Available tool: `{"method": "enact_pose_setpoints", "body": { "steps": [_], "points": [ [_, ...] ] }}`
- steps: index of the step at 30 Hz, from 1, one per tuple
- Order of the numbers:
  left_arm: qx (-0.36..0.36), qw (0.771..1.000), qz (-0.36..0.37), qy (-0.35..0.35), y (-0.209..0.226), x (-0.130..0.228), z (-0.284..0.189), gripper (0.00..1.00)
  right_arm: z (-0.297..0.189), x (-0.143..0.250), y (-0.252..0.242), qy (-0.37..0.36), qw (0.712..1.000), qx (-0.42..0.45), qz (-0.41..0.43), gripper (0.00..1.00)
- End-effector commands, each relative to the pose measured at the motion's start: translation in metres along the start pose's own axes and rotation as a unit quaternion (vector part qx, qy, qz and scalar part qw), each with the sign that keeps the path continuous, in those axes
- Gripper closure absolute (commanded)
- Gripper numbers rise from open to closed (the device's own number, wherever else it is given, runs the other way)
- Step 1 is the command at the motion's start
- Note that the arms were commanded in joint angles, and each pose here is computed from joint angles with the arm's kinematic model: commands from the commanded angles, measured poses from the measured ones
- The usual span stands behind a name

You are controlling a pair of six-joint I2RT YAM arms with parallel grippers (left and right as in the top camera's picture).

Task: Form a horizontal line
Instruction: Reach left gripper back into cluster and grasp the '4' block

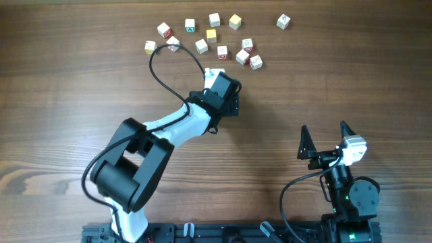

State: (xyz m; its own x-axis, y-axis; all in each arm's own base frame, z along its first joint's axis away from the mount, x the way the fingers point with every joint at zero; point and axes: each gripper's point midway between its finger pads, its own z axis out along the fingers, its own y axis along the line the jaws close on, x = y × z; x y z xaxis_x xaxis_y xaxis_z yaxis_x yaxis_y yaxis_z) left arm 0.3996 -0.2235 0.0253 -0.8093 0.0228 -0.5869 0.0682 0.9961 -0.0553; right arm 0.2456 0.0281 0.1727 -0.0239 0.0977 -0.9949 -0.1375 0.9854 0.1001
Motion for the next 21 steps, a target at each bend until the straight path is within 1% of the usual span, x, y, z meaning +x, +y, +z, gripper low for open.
{"method": "enact_pose_setpoints", "body": {
  "steps": [1, 3, 4, 5, 8, 10, 12, 14, 17, 18, 21],
  "points": [
    [0.06, 0.991, -0.018, -0.121, -0.016, -0.106, -0.056, 0.0, 0.0, -0.002, -0.003, -0.004, 1.0, 0.008, -0.008, 0.0],
    [0.115, 0.982, -0.004, -0.152, -0.031, -0.147, -0.08, 0.0, 0.0, -0.002, -0.003, -0.004, 1.0, 0.008, -0.007, 0.0],
    [0.155, 0.972, 0.009, -0.178, -0.039, -0.178, -0.099, 0.0, 0.0, -0.002, -0.003, -0.004, 1.0, 0.008, -0.008, 0.0],
    [0.168, 0.966, 0.007, -0.199, -0.039, -0.199, -0.112, 0.0, 0.0, -0.002, -0.003, -0.004, 1.0, 0.008, -0.007, 0.0],
    [0.159, 0.955, -0.001, -0.249, -0.021, -0.25, -0.134, 0.0, 0.0, -0.002, -0.003, -0.004, 1.0, 0.008, -0.007, 0.0],
    [0.143, 0.956, -0.008, -0.257, -0.003, -0.272, -0.132, 0.0, 0.0, -0.002, -0.003, -0.004, 1.0, 0.008, -0.007, 0.0],
    [0.131, 0.962, -0.015, -0.24, 0.012, -0.275, -0.115, 0.0, 0.0, -0.002, -0.003, -0.004, 1.0, 0.008, -0.008, 0.0],
    [0.142, 0.966, -0.014, -0.217, 0.014, -0.27, -0.095, 0.0, 0.0, -0.002, -0.003, -0.004, 1.0, 0.008, -0.008, 0.0],
    [0.165, 0.972, -0.009, -0.169, 0.007, -0.247, -0.052, 0.0, 0.0, -0.002, -0.003, -0.004, 1.0, 0.008, -0.008, 0.0],
    [0.165, 0.975, -0.017, -0.148, 0.005, -0.235, -0.032, 0.0, 0.0, -0.002, -0.003, -0.004, 1.0, 0.008, -0.008, 0.0],
    [0.163, 0.981, -0.015, -0.107, -0.004, -0.207, 0.005, 0.0, 0.0, -0.002, -0.003, -0.004, 1.0, 0.008, -0.007, 0.0]
  ]
}}
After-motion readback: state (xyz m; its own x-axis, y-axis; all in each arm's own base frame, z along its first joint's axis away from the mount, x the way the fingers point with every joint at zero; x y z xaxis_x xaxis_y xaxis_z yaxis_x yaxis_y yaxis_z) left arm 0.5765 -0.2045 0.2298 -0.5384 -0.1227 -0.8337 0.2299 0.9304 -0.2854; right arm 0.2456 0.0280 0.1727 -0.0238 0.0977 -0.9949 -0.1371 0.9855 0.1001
